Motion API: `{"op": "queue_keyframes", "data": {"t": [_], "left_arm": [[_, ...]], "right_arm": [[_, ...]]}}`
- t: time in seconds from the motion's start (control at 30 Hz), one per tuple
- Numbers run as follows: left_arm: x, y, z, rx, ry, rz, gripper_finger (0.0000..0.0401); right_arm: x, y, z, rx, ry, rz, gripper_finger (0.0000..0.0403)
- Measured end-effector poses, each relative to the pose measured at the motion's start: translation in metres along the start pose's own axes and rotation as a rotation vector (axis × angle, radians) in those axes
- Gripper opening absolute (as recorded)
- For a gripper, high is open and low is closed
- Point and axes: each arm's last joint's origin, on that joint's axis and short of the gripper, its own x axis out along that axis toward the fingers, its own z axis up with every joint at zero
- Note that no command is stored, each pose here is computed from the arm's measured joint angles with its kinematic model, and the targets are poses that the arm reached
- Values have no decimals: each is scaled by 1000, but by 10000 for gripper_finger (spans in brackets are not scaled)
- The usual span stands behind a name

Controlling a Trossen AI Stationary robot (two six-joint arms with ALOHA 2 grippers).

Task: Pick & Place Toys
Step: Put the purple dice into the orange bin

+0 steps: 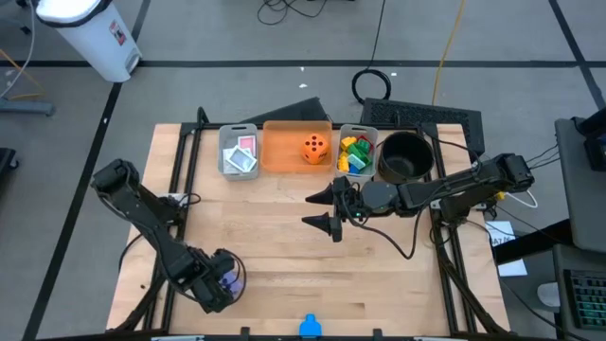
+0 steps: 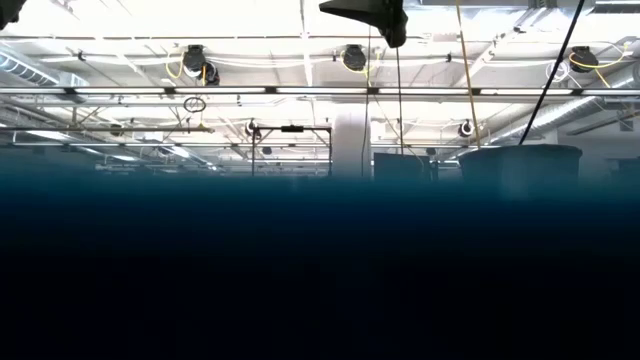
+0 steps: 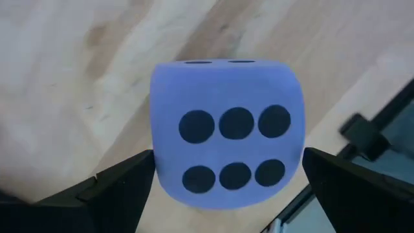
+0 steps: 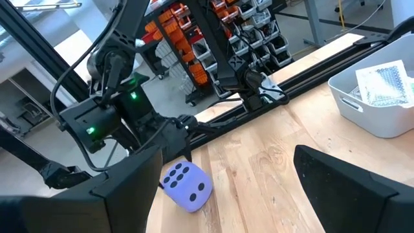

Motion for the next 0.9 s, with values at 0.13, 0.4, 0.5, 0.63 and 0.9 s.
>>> {"op": "queue_keyframes", "data": {"t": [0.13, 0.4, 0.5, 0.63, 0.9], "left_arm": [[8, 3, 2, -14, 8, -9, 397], [16, 10, 2, -15, 46, 6, 397], [16, 11, 5, -11, 45, 8, 397], [17, 11, 5, -6, 45, 10, 397], [17, 11, 5, 86, 45, 8, 397]], "right_arm": [[0, 0, -1, -1, 6, -4, 341], [0, -1, -1, -4, 13, -8, 341], [0, -1, -2, -6, 21, -13, 341], [0, -2, -3, -10, 31, -20, 341], [0, -2, -4, -15, 34, -22, 341]]}}
